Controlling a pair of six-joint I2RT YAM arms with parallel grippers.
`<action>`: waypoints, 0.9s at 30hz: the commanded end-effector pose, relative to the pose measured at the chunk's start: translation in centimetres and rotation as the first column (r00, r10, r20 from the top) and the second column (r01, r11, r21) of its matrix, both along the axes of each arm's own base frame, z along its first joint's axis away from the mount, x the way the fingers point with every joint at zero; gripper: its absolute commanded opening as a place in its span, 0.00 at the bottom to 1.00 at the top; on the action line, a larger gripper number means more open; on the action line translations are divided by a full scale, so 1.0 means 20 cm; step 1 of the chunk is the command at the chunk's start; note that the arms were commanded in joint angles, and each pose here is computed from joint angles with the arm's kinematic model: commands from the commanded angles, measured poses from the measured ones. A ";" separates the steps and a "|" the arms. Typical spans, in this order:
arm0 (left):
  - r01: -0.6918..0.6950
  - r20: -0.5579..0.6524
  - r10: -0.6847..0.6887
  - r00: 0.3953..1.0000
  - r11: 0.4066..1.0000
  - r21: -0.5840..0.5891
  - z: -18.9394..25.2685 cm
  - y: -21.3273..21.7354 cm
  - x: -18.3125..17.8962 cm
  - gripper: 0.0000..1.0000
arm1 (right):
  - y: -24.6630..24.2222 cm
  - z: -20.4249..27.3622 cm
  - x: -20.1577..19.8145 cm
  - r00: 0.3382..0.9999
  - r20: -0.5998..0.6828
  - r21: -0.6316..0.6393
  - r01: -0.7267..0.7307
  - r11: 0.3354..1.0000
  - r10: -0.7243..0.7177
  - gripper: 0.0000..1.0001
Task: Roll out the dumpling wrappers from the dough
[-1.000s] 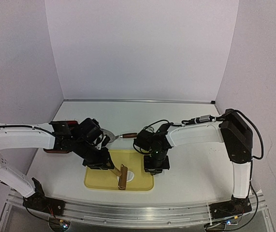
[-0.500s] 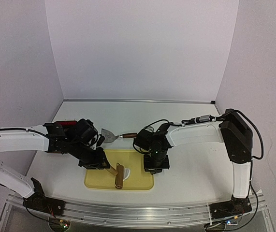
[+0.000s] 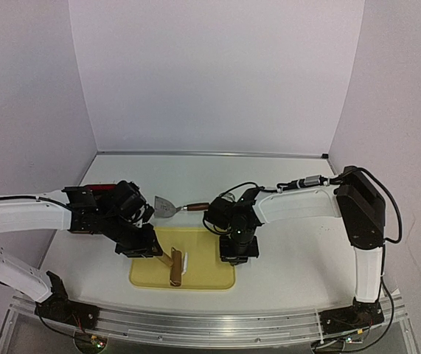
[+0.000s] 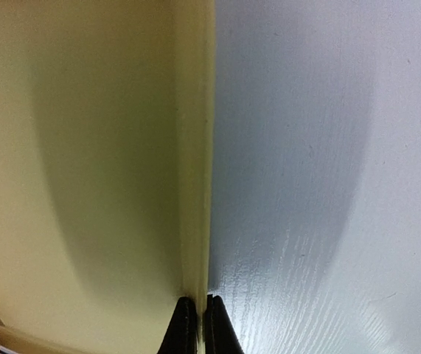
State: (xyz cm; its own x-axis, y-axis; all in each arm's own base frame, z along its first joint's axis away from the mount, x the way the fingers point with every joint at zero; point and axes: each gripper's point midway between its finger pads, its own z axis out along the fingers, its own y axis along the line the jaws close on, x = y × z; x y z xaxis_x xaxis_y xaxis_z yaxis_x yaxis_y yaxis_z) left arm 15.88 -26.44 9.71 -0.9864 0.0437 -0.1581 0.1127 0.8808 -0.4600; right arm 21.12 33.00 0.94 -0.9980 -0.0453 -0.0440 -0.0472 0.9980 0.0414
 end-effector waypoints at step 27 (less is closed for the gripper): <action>0.280 0.228 -0.305 0.925 0.950 0.137 0.36 0.05 0.12 0.00 | -0.13 0.18 0.17 0.952 0.117 -0.176 -0.261 0.949 0.283 0.00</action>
